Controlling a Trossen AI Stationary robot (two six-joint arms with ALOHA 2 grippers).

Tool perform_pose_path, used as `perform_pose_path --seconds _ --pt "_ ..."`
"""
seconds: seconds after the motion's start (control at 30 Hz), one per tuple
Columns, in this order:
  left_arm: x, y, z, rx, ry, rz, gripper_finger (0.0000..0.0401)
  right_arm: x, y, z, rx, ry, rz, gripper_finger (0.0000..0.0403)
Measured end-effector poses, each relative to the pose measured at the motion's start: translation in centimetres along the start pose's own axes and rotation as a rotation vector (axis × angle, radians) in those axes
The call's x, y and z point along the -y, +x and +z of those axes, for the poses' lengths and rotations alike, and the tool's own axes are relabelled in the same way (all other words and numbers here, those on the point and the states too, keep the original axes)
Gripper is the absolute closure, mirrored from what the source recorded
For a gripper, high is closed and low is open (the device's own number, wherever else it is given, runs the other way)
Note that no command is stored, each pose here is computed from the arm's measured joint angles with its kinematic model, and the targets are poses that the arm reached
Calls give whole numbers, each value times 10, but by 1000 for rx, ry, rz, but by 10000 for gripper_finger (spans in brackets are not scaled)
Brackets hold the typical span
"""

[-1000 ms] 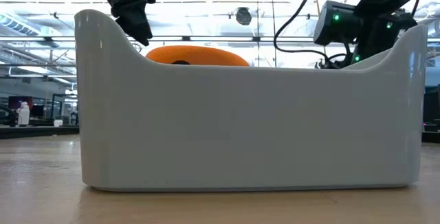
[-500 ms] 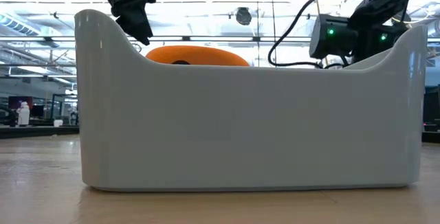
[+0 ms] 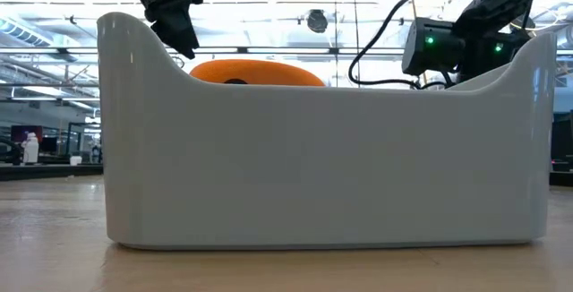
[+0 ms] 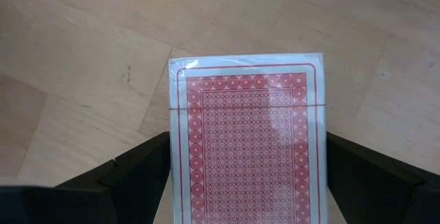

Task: Pick & Place Toys
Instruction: Put the red deck of cards into the top gray bin

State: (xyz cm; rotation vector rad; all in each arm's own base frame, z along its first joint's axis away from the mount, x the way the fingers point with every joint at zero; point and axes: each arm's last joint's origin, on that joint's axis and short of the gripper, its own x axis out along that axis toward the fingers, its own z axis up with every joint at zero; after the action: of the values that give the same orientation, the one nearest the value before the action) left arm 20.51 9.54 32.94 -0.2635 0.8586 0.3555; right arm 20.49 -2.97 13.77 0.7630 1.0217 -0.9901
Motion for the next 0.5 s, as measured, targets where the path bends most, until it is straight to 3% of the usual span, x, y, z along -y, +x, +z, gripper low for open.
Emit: perform_pose_path --seconds 0.5 --pt "0 0 0 0 13 0 192 0 0 0 -18 -7 9 101"
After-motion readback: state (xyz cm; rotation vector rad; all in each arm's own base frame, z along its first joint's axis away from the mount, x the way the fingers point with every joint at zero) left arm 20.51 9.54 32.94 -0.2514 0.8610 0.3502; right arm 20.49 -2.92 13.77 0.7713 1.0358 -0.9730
